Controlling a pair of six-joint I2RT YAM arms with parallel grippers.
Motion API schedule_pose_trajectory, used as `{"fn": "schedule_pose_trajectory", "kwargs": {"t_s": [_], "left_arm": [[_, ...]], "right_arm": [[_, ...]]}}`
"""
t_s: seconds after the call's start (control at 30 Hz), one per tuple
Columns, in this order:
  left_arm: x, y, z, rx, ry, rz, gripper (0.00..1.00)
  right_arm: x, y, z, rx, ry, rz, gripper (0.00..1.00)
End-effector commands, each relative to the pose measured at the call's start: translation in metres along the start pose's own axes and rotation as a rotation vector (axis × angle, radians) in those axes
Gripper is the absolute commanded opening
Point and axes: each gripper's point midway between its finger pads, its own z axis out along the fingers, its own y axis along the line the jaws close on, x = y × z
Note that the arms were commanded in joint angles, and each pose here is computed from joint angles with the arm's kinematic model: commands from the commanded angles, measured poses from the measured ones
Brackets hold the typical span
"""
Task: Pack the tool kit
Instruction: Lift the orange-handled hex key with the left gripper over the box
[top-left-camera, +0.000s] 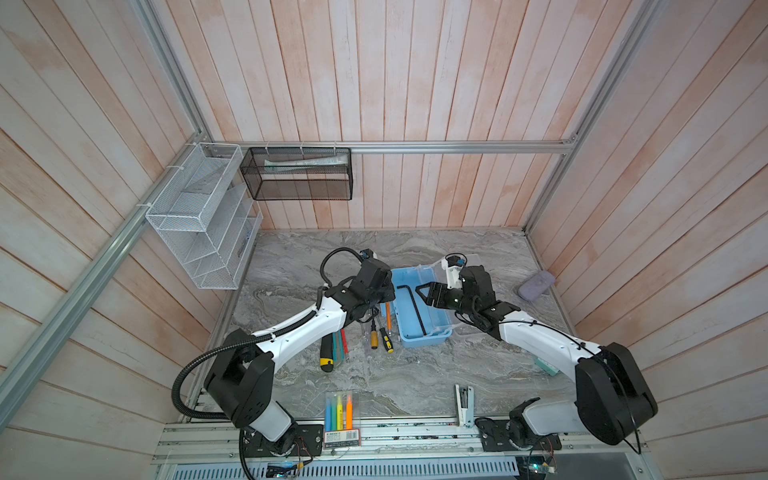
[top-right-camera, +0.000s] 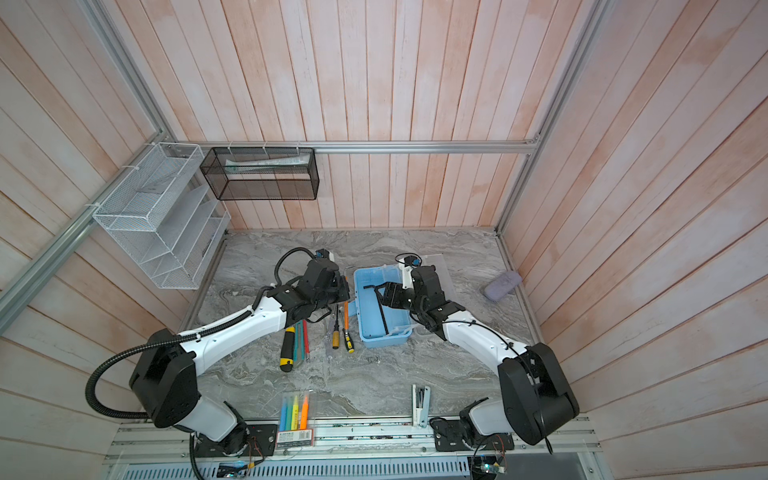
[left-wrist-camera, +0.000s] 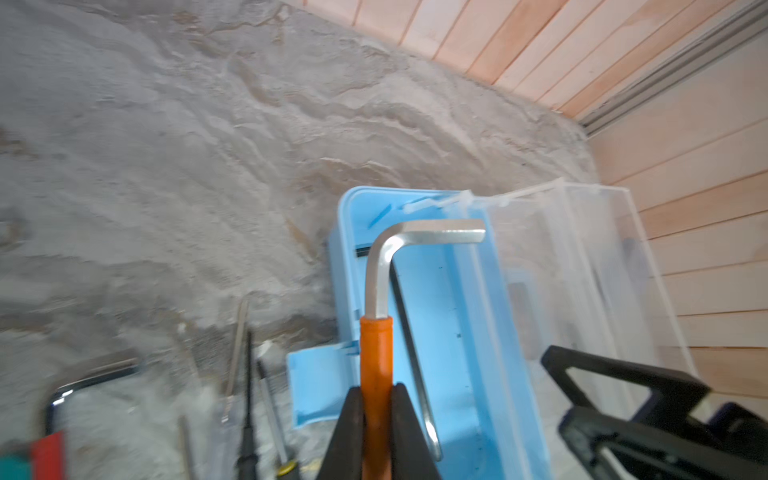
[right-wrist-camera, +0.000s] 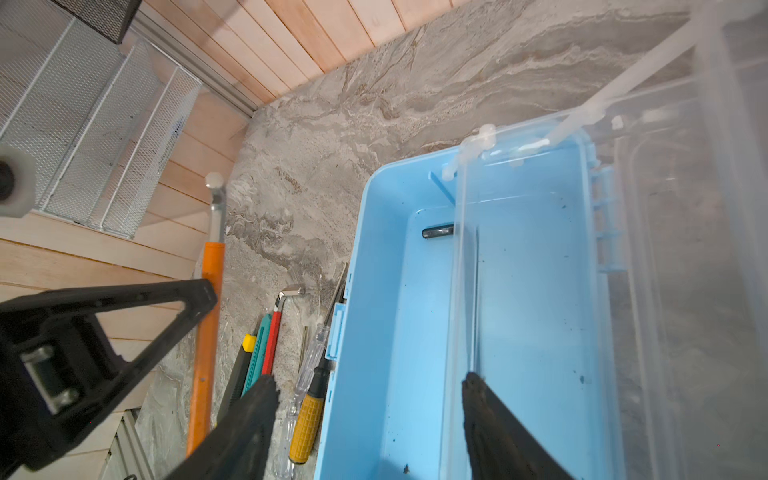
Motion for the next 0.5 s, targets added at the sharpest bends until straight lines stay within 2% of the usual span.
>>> {"fn": "schedule_pose_trajectory", "kwargs": {"t_s": [0.0, 0.17, 0.47], "left_arm": [[-0.014, -0.039, 0.020, 0.121, -0.041, -0.063, 0.00], [-0.013, -0.049, 0.049, 0.119, -0.029, -0.094, 0.00], [0.021, -0.023, 0.080, 0.016, 0.051, -0.114, 0.00]], "right_arm": [[-0.013, 0.007, -0.008, -0.010, -0.040, -0.005, 0.71], [-0.013, 0.005, -0.011, -0.006, -0.047, -0.012, 0.71], [-0.009, -0.005, -0.016, 0.014, -0.054, -0.012, 0.71]]}}
